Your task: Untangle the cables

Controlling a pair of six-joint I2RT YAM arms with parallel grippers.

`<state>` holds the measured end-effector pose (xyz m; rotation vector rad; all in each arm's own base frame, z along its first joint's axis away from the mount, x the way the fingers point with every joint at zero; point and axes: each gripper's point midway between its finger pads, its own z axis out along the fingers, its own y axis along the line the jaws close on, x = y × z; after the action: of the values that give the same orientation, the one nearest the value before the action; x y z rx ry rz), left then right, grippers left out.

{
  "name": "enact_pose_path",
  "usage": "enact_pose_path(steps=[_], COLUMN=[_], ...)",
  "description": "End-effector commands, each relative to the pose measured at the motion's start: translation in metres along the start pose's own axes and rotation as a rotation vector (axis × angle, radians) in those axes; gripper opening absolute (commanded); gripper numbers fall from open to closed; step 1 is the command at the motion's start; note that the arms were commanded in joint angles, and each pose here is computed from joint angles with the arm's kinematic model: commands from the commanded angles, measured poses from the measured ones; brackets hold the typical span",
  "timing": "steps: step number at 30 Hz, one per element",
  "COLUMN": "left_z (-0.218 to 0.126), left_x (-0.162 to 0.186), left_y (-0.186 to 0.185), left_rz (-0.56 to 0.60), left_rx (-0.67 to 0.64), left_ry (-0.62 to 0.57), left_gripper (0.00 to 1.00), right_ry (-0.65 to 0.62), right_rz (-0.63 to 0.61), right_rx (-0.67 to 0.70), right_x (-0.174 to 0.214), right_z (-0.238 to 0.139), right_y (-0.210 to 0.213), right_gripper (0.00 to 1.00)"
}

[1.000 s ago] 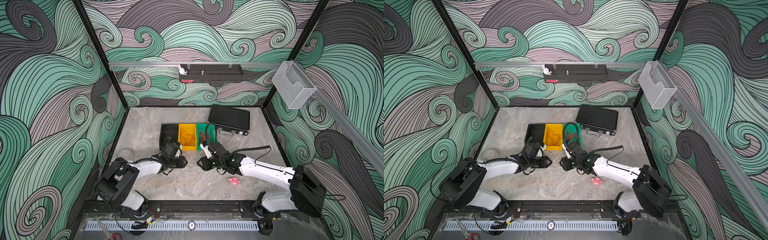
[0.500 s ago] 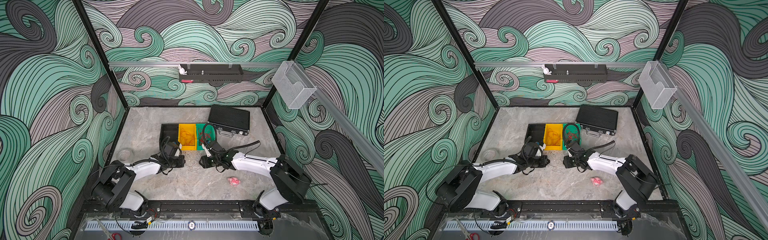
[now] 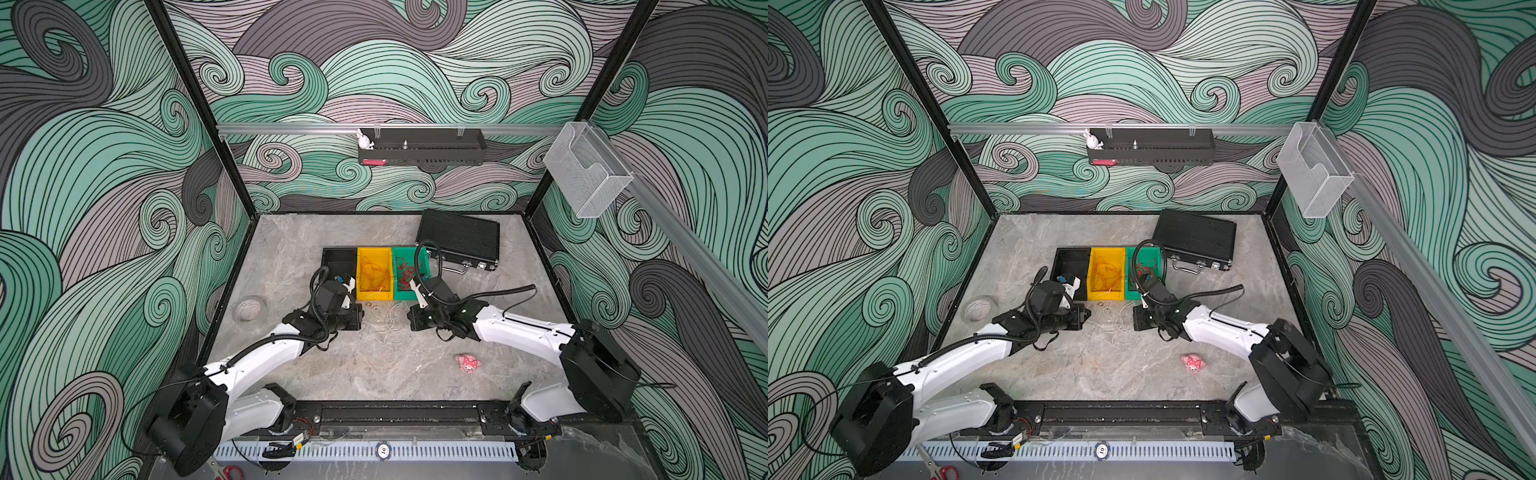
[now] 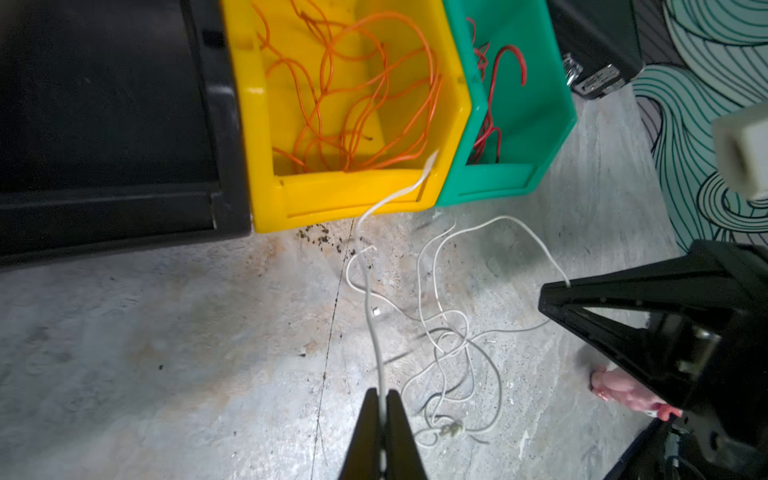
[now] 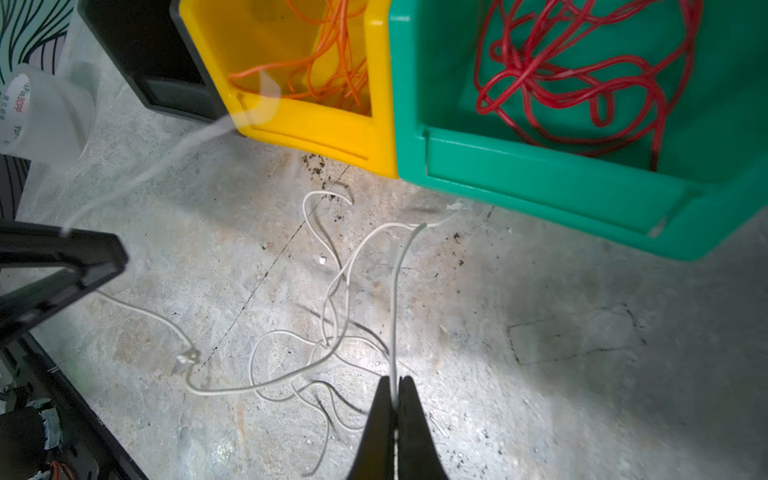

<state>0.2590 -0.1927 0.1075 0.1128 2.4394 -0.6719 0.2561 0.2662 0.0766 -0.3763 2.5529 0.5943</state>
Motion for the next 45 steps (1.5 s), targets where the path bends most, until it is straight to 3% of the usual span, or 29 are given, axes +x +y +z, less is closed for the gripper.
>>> enact_pose_path(steps=[1,13,23,33,45], left_z=[-0.018,-0.062,-0.073,-0.067,-0.071], left_x=[-0.011,-0.037,-0.041,-0.049,-0.062], left_y=[0.008,0.034,0.041,0.01,-0.033], left_rz=[0.023,0.009,-0.014,-0.004,0.028], left_rx=[-0.078,-0.195,-0.206,-0.041,0.147], left_ry=[-0.036,-0.212,-0.24,-0.24,-0.218], left_gripper=[0.0,0.0,0.0,0.0,0.0], right_ry=[0.033,-0.015,-0.104,-0.295,-0.34], right_rz=[0.001,0.053,0.14,0.076,0.103], right_rx=[0.109,0.278,0.242,-0.11,-0.457], right_x=[0.013,0.011,-0.005,-0.059,-0.096], right_z=[-0.008,-0.055,-0.083,-0.131,-0.177], right_y=[-0.027,-0.077,-0.091,-0.017,0.054], right_gripper=[0.0,0.0,0.0,0.0,0.01])
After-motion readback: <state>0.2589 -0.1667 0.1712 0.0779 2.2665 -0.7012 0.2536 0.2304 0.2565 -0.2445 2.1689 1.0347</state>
